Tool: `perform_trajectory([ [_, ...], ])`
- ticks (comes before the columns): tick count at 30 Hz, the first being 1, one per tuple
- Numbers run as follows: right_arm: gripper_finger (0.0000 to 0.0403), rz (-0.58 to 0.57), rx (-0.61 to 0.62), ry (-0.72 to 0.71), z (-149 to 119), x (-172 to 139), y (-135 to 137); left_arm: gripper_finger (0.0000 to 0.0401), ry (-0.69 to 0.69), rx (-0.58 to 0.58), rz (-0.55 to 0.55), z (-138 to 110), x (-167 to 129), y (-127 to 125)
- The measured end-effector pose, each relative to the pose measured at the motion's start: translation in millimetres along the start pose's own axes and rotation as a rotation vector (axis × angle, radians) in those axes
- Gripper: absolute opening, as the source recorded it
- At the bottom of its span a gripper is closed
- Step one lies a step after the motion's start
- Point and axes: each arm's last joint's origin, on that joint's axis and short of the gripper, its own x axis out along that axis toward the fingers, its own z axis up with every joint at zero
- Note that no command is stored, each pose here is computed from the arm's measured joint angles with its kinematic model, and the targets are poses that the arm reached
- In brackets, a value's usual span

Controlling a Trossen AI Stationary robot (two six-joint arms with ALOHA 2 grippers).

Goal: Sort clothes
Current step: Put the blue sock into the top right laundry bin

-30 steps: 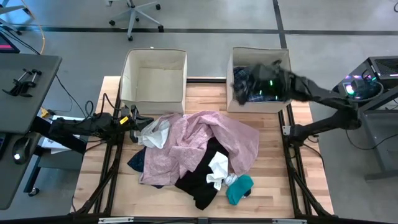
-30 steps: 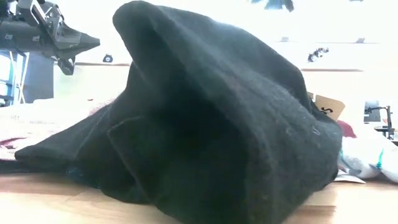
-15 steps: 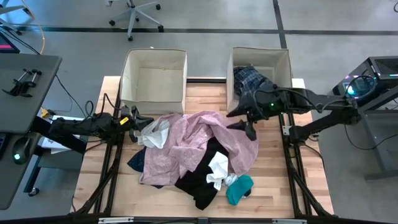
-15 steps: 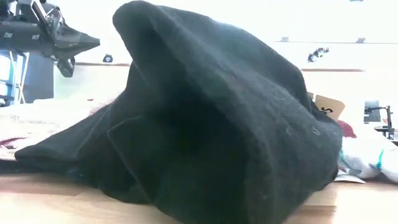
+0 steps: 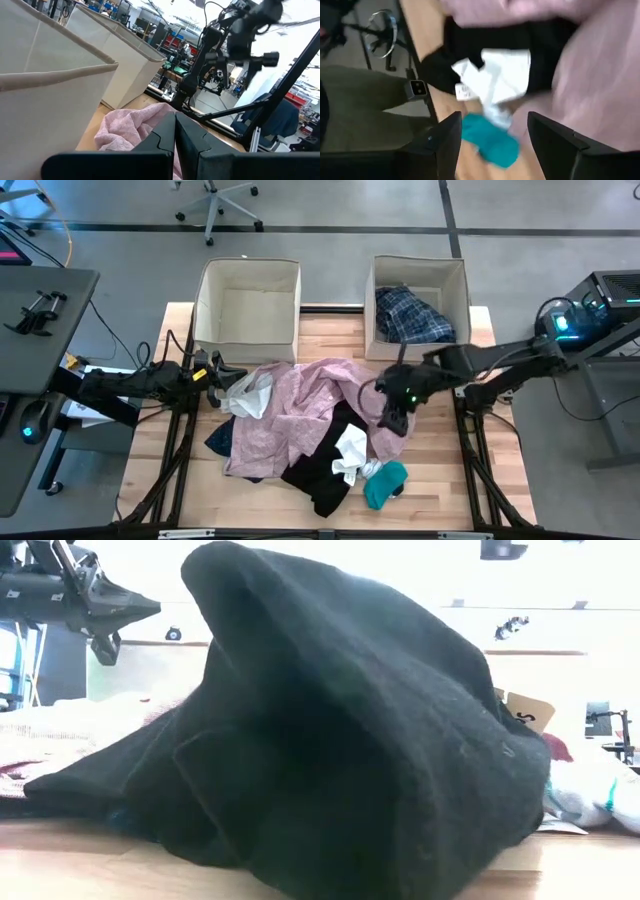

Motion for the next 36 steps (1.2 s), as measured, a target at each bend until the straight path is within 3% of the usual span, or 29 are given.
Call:
perform_trajectory([
  [3,0.0212,-0.021,0.048,0.065,-9,21,14,0.0,0.0,0.0,0.0,0,0,0],
  [13,0.0212,-0.148,-0.152,0.294,-59,103,55,0.0,0.002,0.002,0.002,0,0,0],
  [19,0.0212,-0.136,-0.352,0.344,-92,156,59,0.0,0.003,-0.003,0.002,0,0,0],
  [22,0.0212,-0.178,-0.392,0.351,-109,175,50,0.0,0.002,-0.017,0.004,0,0,0],
  [32,0.0196,-0.291,-0.27,0.325,-137,193,25,0.0,0.009,-0.04,0.008,-1,0,1],
  [36,0.0165,-0.219,-0.248,0.372,-132,178,38,0.0,0.015,-0.074,0.013,-2,0,1],
])
